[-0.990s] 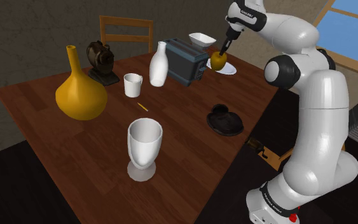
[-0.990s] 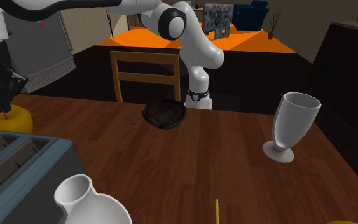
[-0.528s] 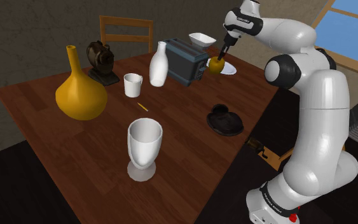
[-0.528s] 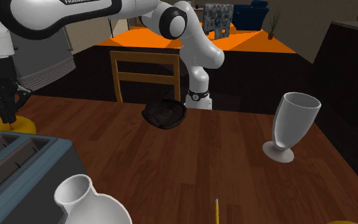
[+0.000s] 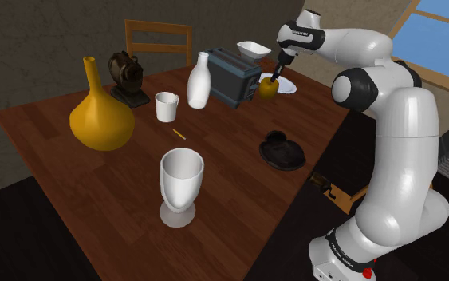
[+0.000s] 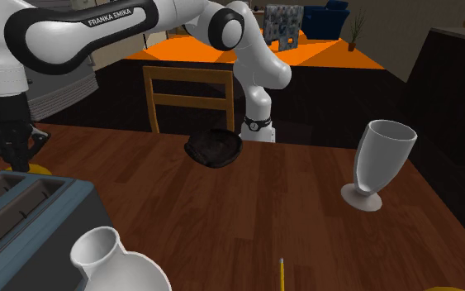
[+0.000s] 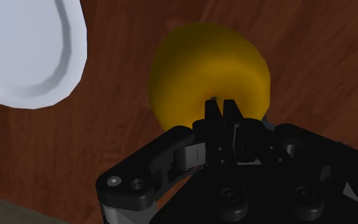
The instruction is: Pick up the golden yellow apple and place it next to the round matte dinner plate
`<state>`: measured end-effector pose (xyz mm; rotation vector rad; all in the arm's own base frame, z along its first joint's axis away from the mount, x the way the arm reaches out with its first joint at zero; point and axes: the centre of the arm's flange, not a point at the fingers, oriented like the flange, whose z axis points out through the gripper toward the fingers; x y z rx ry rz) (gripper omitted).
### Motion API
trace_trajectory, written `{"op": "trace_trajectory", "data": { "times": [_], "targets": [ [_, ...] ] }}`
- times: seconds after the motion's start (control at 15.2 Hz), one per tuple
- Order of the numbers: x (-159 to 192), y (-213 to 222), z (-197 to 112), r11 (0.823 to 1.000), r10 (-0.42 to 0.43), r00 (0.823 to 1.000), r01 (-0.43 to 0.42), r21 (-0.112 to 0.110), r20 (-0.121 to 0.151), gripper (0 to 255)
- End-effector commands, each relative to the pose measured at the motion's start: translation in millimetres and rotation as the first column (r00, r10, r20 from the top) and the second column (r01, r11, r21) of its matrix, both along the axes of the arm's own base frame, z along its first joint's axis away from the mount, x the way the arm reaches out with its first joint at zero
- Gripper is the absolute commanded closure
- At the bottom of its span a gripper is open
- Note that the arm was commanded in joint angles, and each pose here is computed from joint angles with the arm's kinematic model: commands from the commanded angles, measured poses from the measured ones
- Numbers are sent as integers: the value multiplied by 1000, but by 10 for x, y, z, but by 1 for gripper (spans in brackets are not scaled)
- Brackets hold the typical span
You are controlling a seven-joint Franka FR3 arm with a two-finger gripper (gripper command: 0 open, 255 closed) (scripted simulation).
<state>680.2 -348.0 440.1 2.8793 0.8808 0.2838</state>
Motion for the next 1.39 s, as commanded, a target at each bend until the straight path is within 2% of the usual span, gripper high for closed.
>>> {"op": "trace_trajectory", "data": {
  "times": [0.0, 0.33, 0.4, 0.73, 0.99, 1.32],
  "targets": [
    [-4, -3, -16, 1000, 0, 1000, 0, -1, 1, 255],
    [-4, -3, -16, 1000, 0, 1000, 0, -1, 1, 255],
    [-4, -3, -16, 1000, 0, 1000, 0, -1, 1, 0],
    [-4, -3, -16, 1000, 0, 1000, 0, -1, 1, 0],
    [-110, 26, 472, 1000, 0, 1000, 0, -1, 1, 0],
    [-110, 26, 472, 1000, 0, 1000, 0, -1, 1, 0]
  ]
}}
